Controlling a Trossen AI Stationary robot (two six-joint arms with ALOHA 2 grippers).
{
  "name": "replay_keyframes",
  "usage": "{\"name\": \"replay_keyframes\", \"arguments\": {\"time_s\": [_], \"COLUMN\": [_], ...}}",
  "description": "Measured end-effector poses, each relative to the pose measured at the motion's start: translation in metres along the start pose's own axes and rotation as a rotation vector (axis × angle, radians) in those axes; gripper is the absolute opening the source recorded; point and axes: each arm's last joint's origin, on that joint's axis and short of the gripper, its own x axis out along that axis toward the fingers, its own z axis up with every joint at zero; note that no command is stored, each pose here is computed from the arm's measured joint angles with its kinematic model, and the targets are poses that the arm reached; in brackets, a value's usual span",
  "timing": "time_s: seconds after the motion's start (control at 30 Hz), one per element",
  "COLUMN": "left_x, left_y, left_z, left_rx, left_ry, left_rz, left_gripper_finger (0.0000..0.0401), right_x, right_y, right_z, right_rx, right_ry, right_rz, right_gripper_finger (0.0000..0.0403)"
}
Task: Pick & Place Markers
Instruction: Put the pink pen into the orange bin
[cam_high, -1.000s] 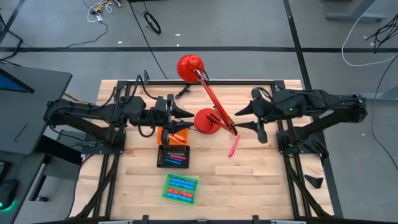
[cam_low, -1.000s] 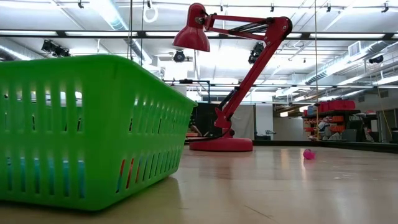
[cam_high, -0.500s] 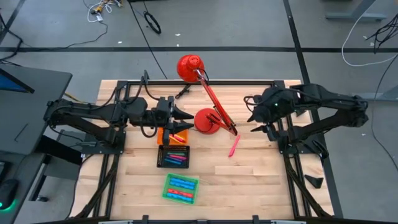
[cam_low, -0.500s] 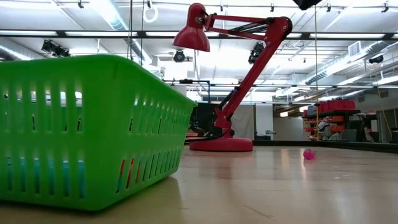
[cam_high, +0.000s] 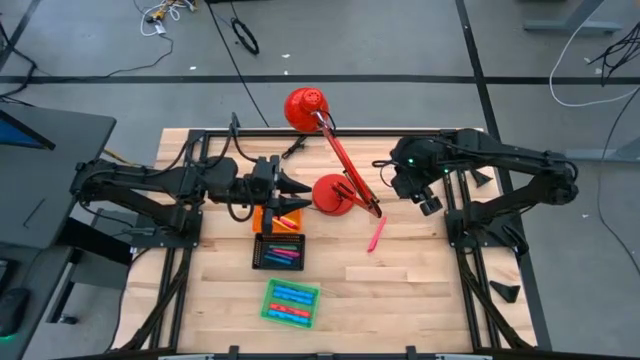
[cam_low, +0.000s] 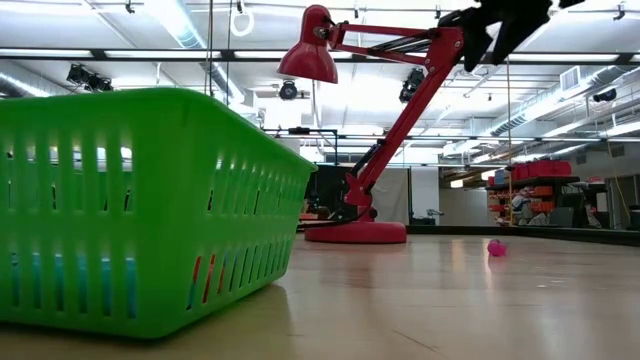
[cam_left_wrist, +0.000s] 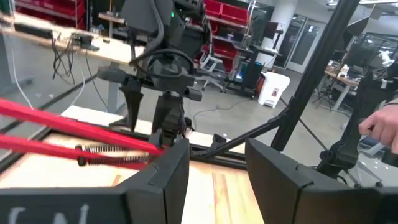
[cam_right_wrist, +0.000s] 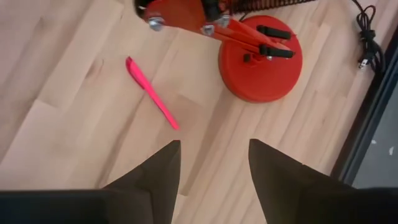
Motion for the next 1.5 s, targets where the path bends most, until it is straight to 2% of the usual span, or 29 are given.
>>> {"name": "replay_keyframes", "arguments": {"time_s": [0.2, 0.6, 1.0, 1.17, 1.5], "left_x": [0.0, 0.0, 0.0, 0.0, 0.0], "left_y": [0.0, 0.0, 0.001, 0.001, 0.002], "left_z": [-0.003, -0.003, -0.005, -0.006, -0.006], "left_rx": [-0.021, -0.02, -0.02, -0.019, -0.019], "left_ry": [0.029, 0.036, 0.051, 0.058, 0.061], "left_rz": [0.0, -0.008, -0.004, -0.002, 0.012], "left_gripper_finger": [0.0163, 0.0163, 0.0163, 0.0163, 0.0163], "right_x": [0.02, 0.077, 0.135, 0.161, 0.196], "right_y": [-0.01, -0.011, 0.0, 0.003, 0.013], "right_z": [-0.01, -0.035, -0.054, -0.061, -0.076], "right_rx": [0.031, 0.099, 0.064, 0.055, 0.009], "right_ry": [0.007, -0.024, -0.048, -0.026, -0.026], "right_rz": [-0.006, 0.086, 0.125, 0.176, 0.186], "right_gripper_finger": [0.019, 0.019, 0.019, 0.019, 0.019]}}
